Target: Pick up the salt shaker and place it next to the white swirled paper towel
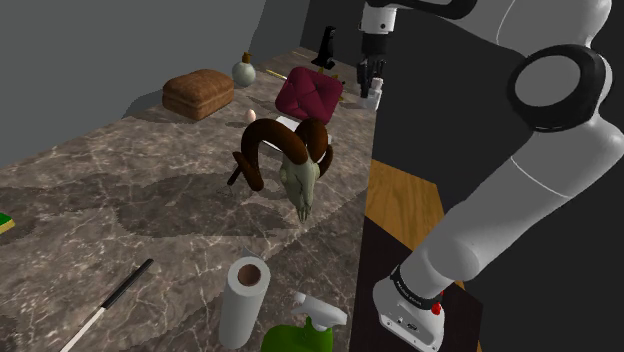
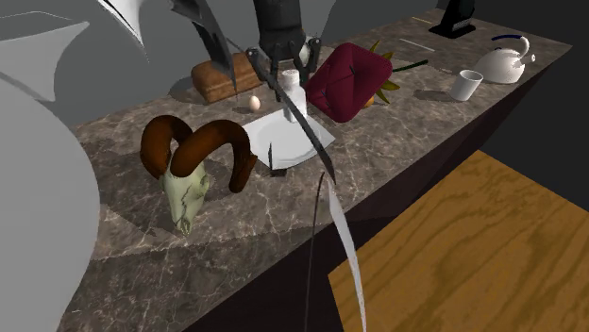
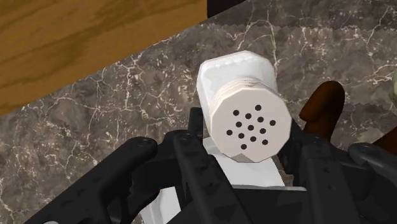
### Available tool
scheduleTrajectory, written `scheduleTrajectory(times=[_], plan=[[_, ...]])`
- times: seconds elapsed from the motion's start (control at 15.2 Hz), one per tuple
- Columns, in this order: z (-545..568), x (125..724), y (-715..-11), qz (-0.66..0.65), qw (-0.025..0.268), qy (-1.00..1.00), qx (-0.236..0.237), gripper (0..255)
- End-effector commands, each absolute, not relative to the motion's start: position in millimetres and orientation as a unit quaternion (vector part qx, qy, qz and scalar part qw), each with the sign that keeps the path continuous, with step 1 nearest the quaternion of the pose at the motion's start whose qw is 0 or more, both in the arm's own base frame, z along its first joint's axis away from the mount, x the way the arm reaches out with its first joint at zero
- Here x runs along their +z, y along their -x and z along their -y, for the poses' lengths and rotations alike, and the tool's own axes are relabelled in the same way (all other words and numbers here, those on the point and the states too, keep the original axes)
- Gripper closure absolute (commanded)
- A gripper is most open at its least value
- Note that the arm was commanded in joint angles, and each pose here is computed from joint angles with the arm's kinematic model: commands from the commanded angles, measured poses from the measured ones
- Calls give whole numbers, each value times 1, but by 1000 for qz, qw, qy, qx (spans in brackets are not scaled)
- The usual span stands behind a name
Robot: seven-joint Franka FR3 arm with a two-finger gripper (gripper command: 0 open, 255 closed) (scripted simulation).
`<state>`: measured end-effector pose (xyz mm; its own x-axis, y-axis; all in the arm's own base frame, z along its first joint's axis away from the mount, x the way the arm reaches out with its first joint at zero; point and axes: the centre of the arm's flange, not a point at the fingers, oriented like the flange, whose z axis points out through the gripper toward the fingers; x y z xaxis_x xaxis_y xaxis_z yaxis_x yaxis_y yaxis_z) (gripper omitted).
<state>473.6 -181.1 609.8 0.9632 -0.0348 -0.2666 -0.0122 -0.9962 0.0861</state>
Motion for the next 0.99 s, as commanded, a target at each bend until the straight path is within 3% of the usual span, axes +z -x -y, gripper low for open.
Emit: scheduleTrajectory(times=[0.0, 0.92], plan=[[155, 607, -467, 13, 42, -990, -135, 255], [-23, 607, -418, 13, 42, -990, -135, 255]])
